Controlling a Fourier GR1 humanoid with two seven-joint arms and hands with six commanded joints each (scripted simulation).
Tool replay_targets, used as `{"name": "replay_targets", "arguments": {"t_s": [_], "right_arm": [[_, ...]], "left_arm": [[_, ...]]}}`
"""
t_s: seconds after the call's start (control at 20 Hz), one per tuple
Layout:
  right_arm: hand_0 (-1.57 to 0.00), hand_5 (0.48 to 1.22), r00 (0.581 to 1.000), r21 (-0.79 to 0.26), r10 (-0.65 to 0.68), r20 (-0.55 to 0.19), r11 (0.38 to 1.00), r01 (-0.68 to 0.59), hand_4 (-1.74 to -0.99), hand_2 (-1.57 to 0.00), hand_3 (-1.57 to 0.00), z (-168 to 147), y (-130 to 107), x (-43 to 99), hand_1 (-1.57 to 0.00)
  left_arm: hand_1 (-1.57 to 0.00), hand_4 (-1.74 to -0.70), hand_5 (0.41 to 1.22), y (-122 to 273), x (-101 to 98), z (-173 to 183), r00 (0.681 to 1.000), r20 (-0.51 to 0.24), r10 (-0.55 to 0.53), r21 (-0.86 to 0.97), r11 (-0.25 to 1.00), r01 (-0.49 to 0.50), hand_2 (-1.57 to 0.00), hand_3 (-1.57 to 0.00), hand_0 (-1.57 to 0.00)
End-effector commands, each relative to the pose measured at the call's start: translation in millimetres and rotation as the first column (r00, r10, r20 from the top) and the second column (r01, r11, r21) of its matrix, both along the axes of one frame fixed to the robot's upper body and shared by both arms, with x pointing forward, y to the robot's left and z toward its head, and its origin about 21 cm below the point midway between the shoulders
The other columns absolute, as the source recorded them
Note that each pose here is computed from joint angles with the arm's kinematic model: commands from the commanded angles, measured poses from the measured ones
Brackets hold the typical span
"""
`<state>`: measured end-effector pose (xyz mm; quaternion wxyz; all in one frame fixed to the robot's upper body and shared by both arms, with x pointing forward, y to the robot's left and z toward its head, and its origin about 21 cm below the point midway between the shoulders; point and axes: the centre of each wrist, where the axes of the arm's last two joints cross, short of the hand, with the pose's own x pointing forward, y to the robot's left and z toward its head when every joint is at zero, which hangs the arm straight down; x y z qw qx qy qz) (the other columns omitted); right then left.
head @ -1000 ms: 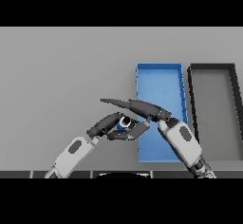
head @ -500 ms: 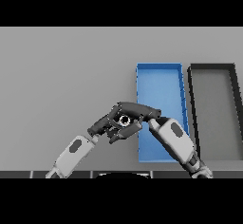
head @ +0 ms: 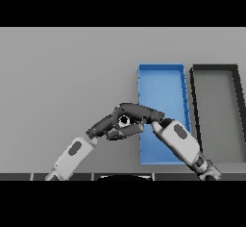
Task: Pick up the blue pipe and place it into the blue bin.
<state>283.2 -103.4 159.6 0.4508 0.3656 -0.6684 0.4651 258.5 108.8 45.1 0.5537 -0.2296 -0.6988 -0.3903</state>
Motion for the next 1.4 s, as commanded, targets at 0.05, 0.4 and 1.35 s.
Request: {"name": "replay_targets", "arguments": {"t_s": [0.05,0.4,1.35], "right_arm": [[-1.56,1.199,1.0,-0.03,-0.007,0.001,1.0,0.007,-1.49,-1.56,-1.55,2.6,4.4,-1.8,-1.56],[-1.57,1.216,1.0,-0.016,0.013,0.023,1.0,-0.012,-1.496,-1.57,-1.57,-0.2,3.5,-6.4,-1.57],[-1.57,1.154,0.98,0.169,0.007,-0.197,0.985,0.027,-1.699,-1.57,-1.57,102.8,-20.3,10.7,-1.57]], "left_arm": [[-0.55,-1.22,1.221,1.5,4.4,0.5,0.998,0.038,-0.048,0.063,0.997,0.046,-0.5,-0.55,-0.59],[-0.12,-0.91,0.735,3.2,9.1,0.8,0.998,0.064,-0.002,0.14,0.99,-0.007,-0.1,-0.11,-0.12],[0.0,-0.92,0.503,6.6,2.4,-5.4,0.998,-0.051,0.037,0.157,0.987,-0.028,0.0,0.0,0.0]]}}
